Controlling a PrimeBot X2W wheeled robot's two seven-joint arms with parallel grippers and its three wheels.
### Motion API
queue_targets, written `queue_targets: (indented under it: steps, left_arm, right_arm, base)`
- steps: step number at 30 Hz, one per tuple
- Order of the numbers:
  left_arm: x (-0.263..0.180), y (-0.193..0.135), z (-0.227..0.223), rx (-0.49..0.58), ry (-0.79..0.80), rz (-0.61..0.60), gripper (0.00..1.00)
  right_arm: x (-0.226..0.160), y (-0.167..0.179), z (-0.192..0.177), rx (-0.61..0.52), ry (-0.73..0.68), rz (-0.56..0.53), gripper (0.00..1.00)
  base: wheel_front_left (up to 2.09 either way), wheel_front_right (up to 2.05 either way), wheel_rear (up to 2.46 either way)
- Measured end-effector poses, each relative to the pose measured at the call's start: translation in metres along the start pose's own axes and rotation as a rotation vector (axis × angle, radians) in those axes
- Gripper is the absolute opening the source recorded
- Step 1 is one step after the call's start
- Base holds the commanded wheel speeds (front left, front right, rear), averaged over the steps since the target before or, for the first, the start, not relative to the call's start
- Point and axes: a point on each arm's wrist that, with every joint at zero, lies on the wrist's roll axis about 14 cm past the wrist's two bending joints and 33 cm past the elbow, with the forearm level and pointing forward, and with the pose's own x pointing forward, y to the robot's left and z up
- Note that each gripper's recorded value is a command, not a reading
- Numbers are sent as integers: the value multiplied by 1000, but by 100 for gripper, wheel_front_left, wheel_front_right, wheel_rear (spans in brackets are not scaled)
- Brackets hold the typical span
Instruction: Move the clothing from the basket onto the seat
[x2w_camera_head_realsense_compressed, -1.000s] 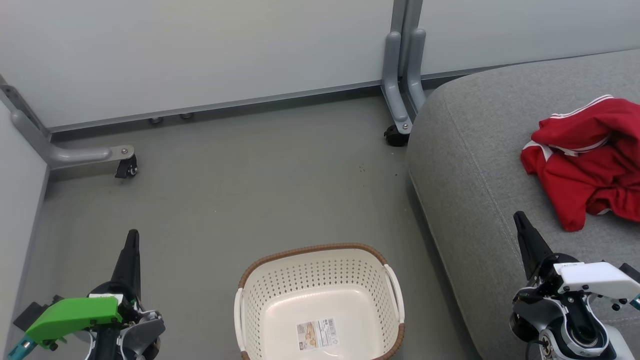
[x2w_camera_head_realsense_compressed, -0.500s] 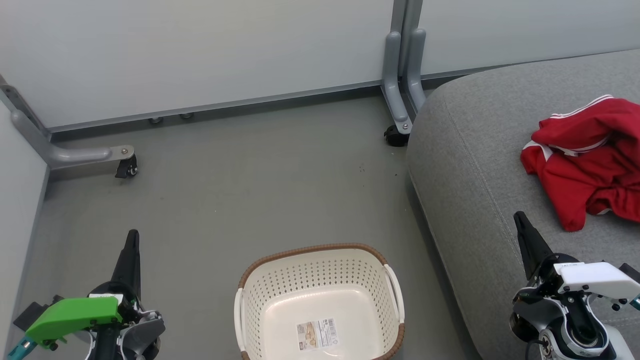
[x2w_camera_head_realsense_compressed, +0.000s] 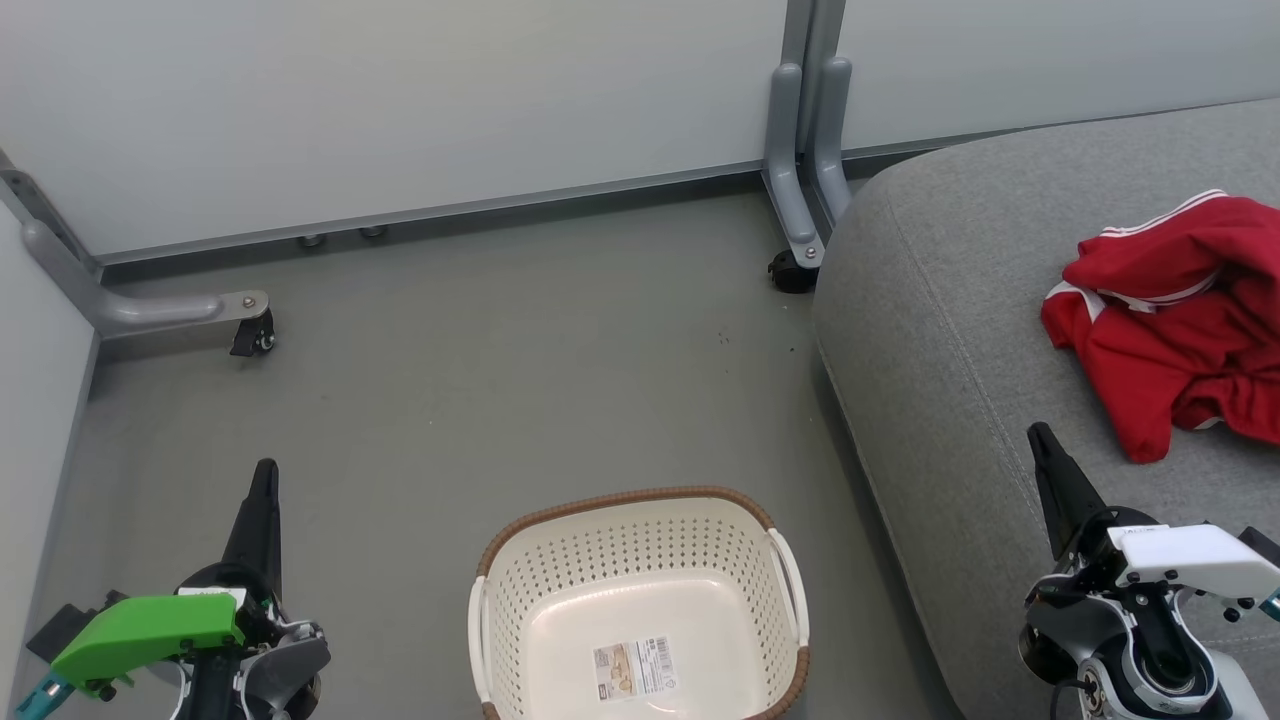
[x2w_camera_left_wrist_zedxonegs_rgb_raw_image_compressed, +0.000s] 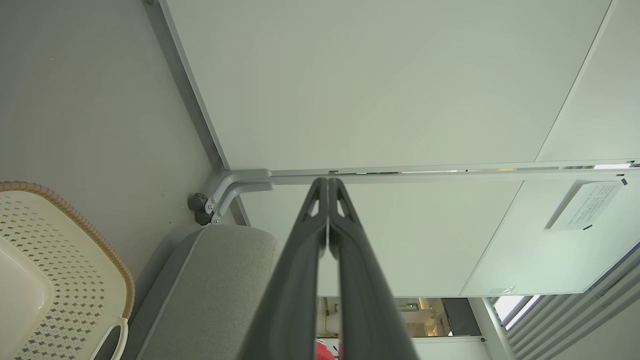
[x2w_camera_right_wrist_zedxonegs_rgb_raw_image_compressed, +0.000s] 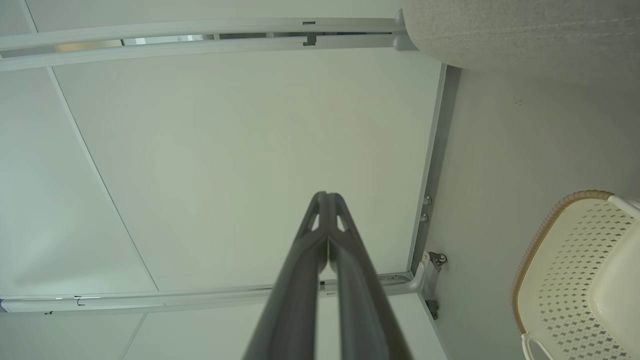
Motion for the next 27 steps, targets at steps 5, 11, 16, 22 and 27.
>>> queue_targets:
  steps: [5, 11, 16, 22, 27]
  left_arm:
    - [0, 0, 0, 0, 0, 0, 0]
    - [0, 0, 0, 0, 0, 0, 0]
    - [0, 0, 0, 0, 0, 0, 0]
    - [0, 0, 0, 0, 0, 0, 0]
    - [0, 0, 0, 0, 0, 0, 0]
  right_arm:
    - [0, 0, -1, -1, 2, 0, 0]
    - [0, 0, 0, -2, 3, 0, 0]
    - [0, 0, -1, -1, 4, 0, 0]
    - [0, 0, -1, -1, 3, 0, 0]
    - [0, 0, 0, 0, 2, 0, 0]
  base:
    - [0, 0, 0]
    - [0, 0, 0]
    - [0, 0, 0]
    - [0, 0, 0]
    - [0, 0, 0]
